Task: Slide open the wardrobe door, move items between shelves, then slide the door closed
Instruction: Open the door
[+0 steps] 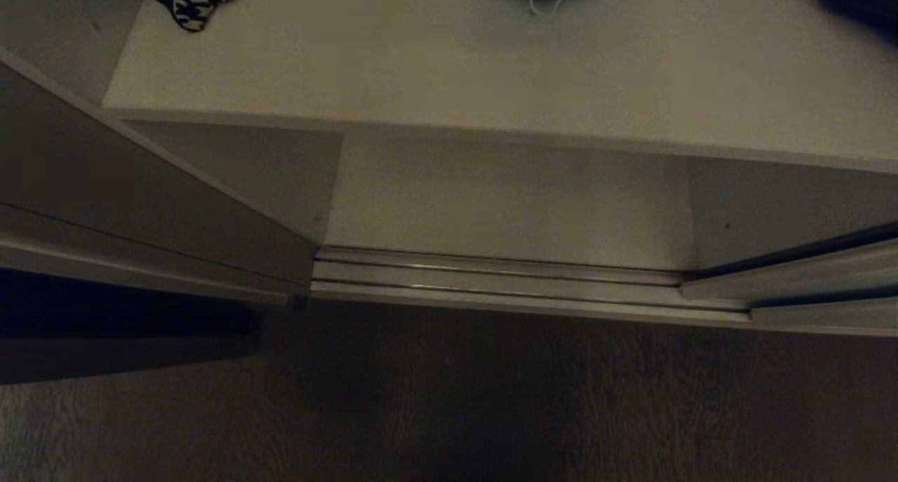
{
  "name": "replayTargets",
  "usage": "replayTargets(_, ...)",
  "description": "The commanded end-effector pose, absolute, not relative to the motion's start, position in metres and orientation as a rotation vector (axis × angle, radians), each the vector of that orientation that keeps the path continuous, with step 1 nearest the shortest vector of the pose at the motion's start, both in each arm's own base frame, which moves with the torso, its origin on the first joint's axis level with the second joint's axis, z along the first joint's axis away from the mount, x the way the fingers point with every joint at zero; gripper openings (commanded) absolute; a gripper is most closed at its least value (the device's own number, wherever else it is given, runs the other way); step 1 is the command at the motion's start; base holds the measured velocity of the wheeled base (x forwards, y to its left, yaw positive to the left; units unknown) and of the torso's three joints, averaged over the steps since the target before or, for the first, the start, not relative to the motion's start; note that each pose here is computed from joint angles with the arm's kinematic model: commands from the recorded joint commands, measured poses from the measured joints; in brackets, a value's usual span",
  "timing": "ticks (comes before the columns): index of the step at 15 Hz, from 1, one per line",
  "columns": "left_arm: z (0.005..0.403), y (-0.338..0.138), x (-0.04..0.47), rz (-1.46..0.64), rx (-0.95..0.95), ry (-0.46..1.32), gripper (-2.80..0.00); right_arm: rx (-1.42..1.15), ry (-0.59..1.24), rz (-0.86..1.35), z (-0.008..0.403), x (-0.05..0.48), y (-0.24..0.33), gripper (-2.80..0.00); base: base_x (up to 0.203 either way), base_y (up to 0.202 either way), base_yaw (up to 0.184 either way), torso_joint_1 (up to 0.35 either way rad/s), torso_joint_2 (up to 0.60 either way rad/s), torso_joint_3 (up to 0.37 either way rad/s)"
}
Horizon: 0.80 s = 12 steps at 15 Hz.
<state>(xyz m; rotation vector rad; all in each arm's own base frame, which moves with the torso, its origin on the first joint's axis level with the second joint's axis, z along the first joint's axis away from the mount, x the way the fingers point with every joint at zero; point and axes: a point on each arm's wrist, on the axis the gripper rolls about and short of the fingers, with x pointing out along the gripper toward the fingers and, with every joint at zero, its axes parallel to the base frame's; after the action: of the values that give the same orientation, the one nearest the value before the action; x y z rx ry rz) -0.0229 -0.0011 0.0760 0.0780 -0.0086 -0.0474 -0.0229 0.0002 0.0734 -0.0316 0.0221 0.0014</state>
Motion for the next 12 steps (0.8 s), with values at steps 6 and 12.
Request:
replayTargets(6, 0.0761, -0.0011, -0.0229, -0.047, 0.078, -0.01, -2.8, -0.032, 0.021, 0.002, 0.0733, -0.023, 0.0002, -2.8, 0.0, 0.0, 0.0, 0.0, 0.0, 0.0)
replayTargets(12, 0.0761, -0.0011, -0.0228, -0.047, 0.078, -0.008, -2.8, -0.032, 0.021, 0.002, 0.0732, -0.023, 0.0002, -2.8, 0.0, 0.0, 0.0, 0.0, 0.0, 0.0)
